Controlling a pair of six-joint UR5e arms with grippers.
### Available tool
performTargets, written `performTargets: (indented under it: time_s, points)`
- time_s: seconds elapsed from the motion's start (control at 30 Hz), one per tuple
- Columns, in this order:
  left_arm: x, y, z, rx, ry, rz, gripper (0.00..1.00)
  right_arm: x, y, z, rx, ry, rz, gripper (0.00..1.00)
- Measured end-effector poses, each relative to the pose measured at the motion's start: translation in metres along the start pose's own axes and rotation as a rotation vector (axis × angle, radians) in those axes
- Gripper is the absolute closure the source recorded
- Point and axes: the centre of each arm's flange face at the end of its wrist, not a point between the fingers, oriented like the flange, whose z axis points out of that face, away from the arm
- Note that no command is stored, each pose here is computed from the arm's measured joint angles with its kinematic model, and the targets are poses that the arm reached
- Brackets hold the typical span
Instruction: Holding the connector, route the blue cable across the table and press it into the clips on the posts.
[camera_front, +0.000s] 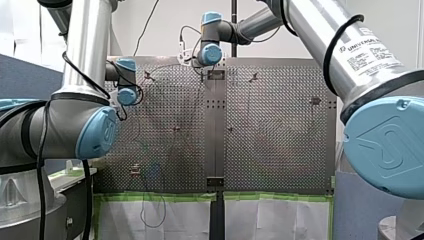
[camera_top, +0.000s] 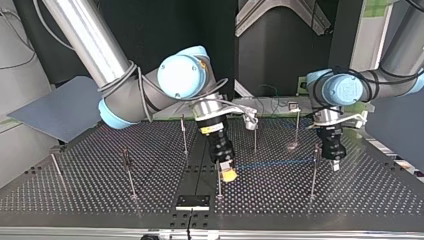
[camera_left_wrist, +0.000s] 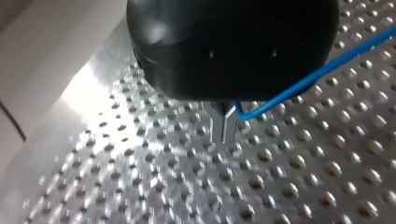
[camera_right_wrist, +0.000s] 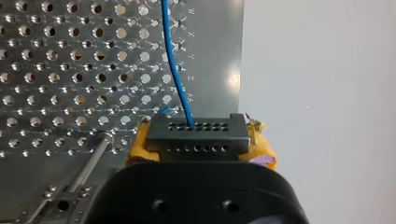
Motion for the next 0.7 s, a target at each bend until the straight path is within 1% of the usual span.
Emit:
performTargets:
  time_s: [0.1, 0.17, 0.23, 0.3, 0.37, 0.4, 0.47, 0.5, 0.53, 0.57, 0.6, 0.63, 0.67, 0.7]
  points:
    - [0.002, 0.008, -0.004, -0.042, 0.016, 0.001, 1.00, 0.001, -0.003, -0.001, -0.005, -0.001, -0.006, 1.00]
    - [0.004, 0.013, -0.010, -0.074, 0.031, -0.001, 1.00, 0.001, -0.005, -0.003, -0.010, -0.008, -0.008, 1.00]
    - [0.004, 0.016, -0.017, -0.089, 0.036, -0.006, 1.00, -0.001, -0.008, -0.005, -0.013, -0.017, -0.010, 1.00]
    - [0.002, 0.016, -0.024, -0.092, 0.031, -0.018, 1.00, -0.003, -0.012, -0.008, -0.012, -0.028, -0.012, 1.00]
    - [-0.002, 0.014, -0.031, -0.084, 0.017, -0.039, 0.76, -0.005, -0.015, -0.010, -0.011, -0.034, -0.012, 1.00]
    - [-0.004, 0.012, -0.034, -0.078, 0.010, -0.050, 0.76, -0.005, -0.016, -0.010, -0.011, -0.035, -0.013, 1.00]
    - [-0.008, 0.008, -0.043, -0.066, -0.004, -0.076, 0.57, -0.007, -0.018, -0.011, -0.010, -0.040, -0.013, 1.00]
    - [-0.010, 0.006, -0.046, -0.064, -0.006, -0.086, 0.57, -0.009, -0.020, -0.012, -0.009, -0.044, -0.014, 1.00]
    - [-0.011, 0.005, -0.050, -0.062, -0.007, -0.096, 0.49, -0.012, -0.023, -0.013, -0.008, -0.050, -0.014, 1.00]
    - [-0.014, 0.004, -0.053, -0.061, -0.007, -0.108, 0.34, -0.017, -0.027, -0.015, -0.007, -0.058, -0.015, 1.00]
    - [-0.016, 0.002, -0.056, -0.059, -0.007, -0.117, 0.34, -0.021, -0.031, -0.016, -0.006, -0.065, -0.014, 1.00]
    - [-0.018, 0.001, -0.058, -0.058, -0.005, -0.125, 0.17, -0.025, -0.034, -0.017, -0.007, -0.072, -0.014, 1.00]
    - [-0.019, 0.000, -0.061, -0.058, 0.001, -0.136, 0.05, -0.031, -0.038, -0.018, -0.009, -0.081, -0.014, 1.00]
    - [-0.020, -0.001, -0.063, -0.059, 0.007, -0.141, 0.05, -0.036, -0.040, -0.018, -0.011, -0.089, -0.014, 1.00]
